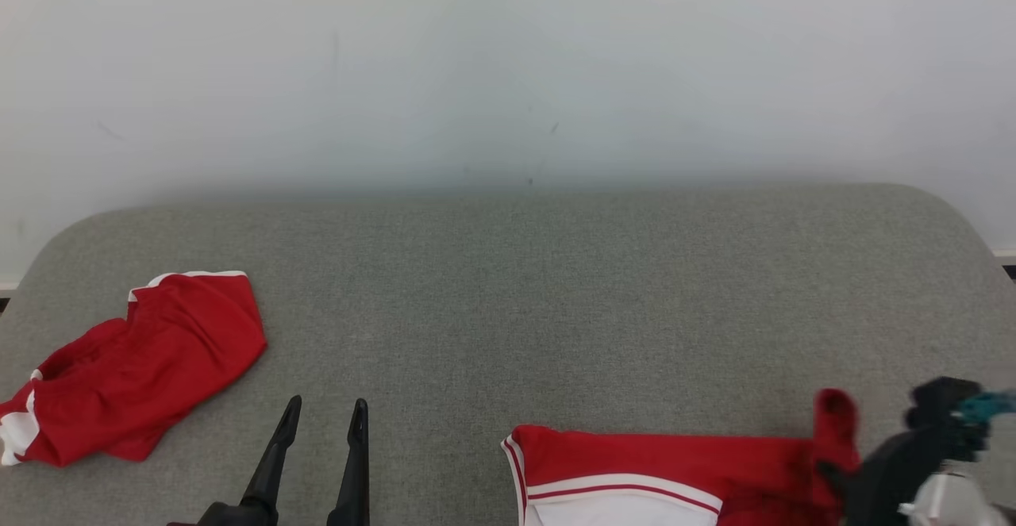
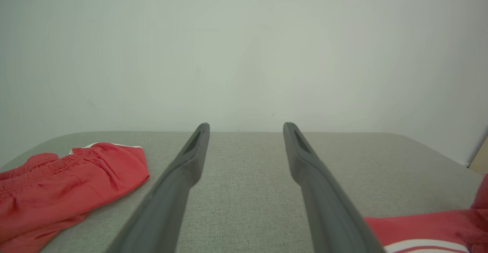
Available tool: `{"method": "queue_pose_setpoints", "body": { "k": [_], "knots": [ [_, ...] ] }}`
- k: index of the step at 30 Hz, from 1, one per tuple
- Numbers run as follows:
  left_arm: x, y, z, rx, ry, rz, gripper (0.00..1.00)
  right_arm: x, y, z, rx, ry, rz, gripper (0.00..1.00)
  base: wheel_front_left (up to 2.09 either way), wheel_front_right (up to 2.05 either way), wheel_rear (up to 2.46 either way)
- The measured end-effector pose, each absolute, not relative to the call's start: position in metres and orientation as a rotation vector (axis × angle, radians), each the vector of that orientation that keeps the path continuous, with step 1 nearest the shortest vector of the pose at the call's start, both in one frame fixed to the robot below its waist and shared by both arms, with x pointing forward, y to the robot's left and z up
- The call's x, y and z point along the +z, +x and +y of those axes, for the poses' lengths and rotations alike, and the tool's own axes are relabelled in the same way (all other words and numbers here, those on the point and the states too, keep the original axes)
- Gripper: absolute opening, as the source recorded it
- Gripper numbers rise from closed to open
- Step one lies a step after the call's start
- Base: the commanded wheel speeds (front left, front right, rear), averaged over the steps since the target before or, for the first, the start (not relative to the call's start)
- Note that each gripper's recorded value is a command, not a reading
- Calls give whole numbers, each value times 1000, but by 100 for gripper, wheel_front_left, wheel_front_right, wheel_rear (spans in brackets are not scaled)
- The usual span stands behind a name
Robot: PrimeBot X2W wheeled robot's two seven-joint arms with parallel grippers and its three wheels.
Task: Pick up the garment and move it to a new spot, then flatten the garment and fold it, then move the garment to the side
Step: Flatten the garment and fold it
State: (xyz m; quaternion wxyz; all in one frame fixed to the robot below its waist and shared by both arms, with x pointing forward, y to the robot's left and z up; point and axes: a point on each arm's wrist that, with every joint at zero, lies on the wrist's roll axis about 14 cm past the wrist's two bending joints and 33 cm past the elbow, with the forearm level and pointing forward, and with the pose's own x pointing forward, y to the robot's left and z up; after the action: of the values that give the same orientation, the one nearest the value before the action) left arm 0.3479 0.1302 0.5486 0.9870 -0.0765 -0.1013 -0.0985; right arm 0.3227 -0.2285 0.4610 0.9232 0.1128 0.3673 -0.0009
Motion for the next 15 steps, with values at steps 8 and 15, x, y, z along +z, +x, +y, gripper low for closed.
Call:
{"method": "queue_pose_setpoints", "body": {
  "k": [8, 15],
  "knots": [
    [551, 349, 127, -208, -161, -209, 100, 465, 318, -138, 287, 227, 770, 0, 0, 0, 0],
    [548, 348, 130, -196, -158, -202, 100, 452, 322, -79, 445, 193, 792, 0, 0, 0, 0]
  ]
}}
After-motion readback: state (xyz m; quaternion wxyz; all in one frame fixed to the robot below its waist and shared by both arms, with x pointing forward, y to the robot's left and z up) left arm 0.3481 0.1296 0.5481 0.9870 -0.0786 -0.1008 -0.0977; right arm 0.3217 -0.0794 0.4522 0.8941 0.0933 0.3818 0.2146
